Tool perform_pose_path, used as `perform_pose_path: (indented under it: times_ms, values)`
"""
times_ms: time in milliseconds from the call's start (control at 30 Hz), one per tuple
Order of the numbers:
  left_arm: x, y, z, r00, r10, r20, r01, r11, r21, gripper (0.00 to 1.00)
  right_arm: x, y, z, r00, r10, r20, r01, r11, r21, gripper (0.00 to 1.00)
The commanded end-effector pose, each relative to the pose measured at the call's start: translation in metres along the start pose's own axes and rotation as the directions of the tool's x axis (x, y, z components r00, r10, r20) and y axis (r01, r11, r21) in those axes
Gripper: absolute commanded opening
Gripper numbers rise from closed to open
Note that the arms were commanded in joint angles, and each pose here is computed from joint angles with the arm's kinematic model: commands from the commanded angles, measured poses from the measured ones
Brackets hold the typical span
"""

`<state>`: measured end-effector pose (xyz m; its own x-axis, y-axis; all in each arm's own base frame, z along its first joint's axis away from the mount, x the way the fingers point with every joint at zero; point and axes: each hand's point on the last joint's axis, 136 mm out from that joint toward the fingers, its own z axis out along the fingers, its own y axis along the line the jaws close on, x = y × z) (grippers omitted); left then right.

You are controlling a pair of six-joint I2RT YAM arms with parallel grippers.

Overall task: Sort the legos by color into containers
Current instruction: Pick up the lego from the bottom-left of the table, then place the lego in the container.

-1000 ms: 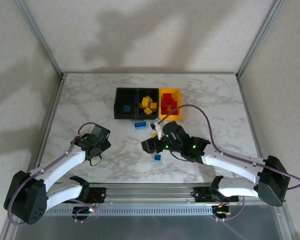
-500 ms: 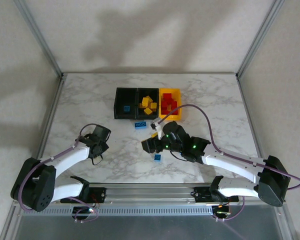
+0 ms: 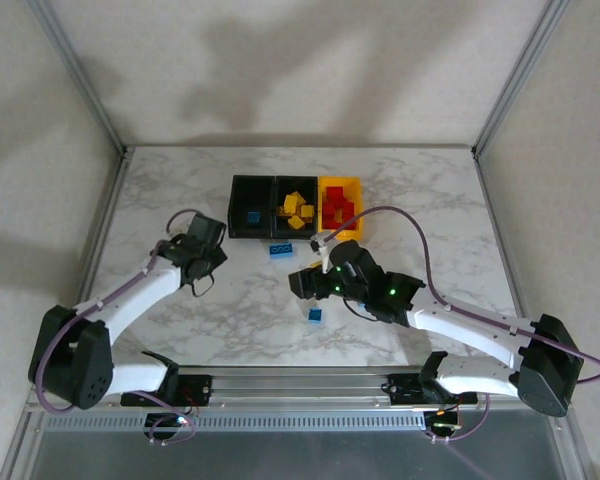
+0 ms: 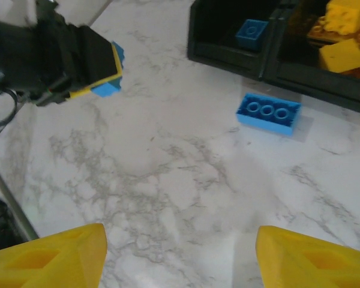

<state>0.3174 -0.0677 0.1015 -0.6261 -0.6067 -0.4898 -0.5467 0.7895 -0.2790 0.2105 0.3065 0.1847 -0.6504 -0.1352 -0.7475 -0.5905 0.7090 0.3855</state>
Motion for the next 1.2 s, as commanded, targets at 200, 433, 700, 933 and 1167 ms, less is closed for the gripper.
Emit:
perform_pose_path:
  times_ms: [200, 433, 700, 933, 1167]
  values:
    - [-0.034, -0.093, 0.006, 0.994, 0.107, 0.003, -0.106, 0.988, 0.116, 0.31, -0.001, -0.019, 0.008, 0.995, 0.095, 0.004, -0.095, 0.992, 0.087, 0.67]
    - [-0.052, -0.139, 0.035, 0.987, 0.159, -0.008, -0.157, 0.981, 0.116, 0.32, -0.003, -0.018, 0.005, 0.994, 0.109, 0.017, -0.110, 0.991, 0.082, 0.67]
    - [-0.058, -0.164, 0.072, 0.981, 0.191, -0.023, -0.188, 0.979, 0.079, 0.33, -0.005, -0.019, -0.004, 0.993, 0.110, 0.036, -0.113, 0.990, 0.081, 0.67]
    - [-0.055, -0.173, 0.100, 0.975, 0.215, -0.049, -0.213, 0.976, 0.049, 0.35, -0.004, -0.021, -0.009, 0.993, 0.110, 0.041, -0.114, 0.990, 0.088, 0.67]
    - [-0.053, -0.177, 0.112, 0.975, 0.216, -0.058, -0.214, 0.976, 0.039, 0.40, -0.005, -0.023, -0.014, 0.992, 0.111, 0.055, -0.116, 0.989, 0.094, 0.67]
